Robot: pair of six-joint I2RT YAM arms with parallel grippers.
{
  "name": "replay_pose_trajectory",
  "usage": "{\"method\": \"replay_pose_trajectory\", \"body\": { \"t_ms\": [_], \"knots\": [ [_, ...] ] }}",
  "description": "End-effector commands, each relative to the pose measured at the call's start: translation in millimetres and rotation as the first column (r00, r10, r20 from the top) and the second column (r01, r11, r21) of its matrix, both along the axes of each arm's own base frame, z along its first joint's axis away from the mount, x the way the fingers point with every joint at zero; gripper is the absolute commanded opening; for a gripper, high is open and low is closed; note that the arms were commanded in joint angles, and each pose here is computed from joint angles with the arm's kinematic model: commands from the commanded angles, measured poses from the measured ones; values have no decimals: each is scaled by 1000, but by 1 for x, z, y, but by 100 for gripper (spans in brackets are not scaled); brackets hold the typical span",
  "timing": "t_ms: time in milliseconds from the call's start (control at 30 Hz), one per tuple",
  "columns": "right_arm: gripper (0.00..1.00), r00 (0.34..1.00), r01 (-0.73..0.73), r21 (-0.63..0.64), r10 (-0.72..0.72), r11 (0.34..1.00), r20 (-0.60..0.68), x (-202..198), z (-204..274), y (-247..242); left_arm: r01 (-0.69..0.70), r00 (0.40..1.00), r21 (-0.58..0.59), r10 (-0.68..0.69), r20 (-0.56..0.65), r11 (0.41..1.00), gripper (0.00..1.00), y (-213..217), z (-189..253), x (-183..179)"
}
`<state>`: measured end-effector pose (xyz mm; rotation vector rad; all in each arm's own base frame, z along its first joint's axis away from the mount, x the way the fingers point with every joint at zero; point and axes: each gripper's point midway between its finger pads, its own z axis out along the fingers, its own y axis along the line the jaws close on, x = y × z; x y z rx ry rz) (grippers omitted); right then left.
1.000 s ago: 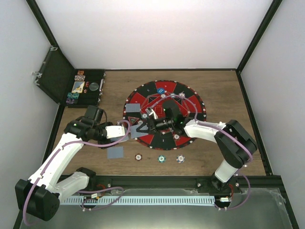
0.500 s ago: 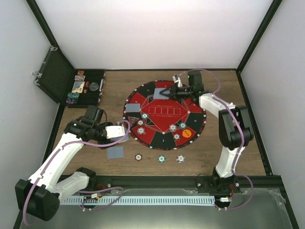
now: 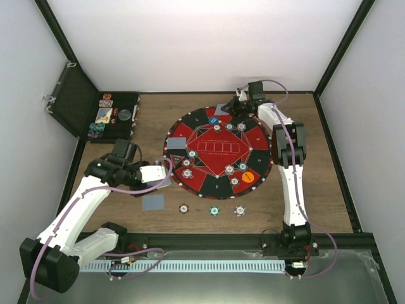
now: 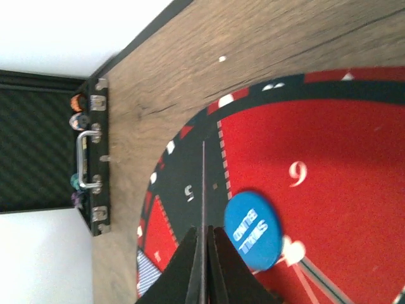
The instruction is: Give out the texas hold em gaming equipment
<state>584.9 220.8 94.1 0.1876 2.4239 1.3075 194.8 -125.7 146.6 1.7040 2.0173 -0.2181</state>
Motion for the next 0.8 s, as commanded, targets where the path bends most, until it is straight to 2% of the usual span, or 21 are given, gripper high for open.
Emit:
{"method": "replay_pose_trajectory", "body": {
  "t_ms": [0,167,267,367,400,600,700,767],
  "knots": [
    [6,1000,14,-64,-15,998,-19,13,-18,-4,1,1000,-24,0,24,1000,6,-4,13,6],
    [22,999,37,-145,-39,989,-16,13,-24,-15,2,1000,-24,-2,24,1000,6,-4,14,5],
    [35,998,58,-218,-60,974,-4,11,-18,-26,1,1000,-25,0,21,1000,6,-4,13,4],
    [39,997,71,-268,-74,961,1,7,-14,-36,-6,1000,-34,6,16,999,7,-5,14,4],
    [41,996,85,-275,-80,958,32,6,4,-40,-7,1000,-33,7,16,999,7,-4,15,3],
    [50,990,135,-363,-114,922,78,-1,36,-59,-10,1000,-33,11,27,999,7,-3,15,1],
    [53,987,149,-364,-116,920,112,-8,59,-61,-11,1000,-29,12,23,1000,7,-2,13,1],
    [59,988,133,-330,-99,935,117,-19,74,-57,-14,1000,-27,14,20,1000,7,-2,12,2]
  ]
}}
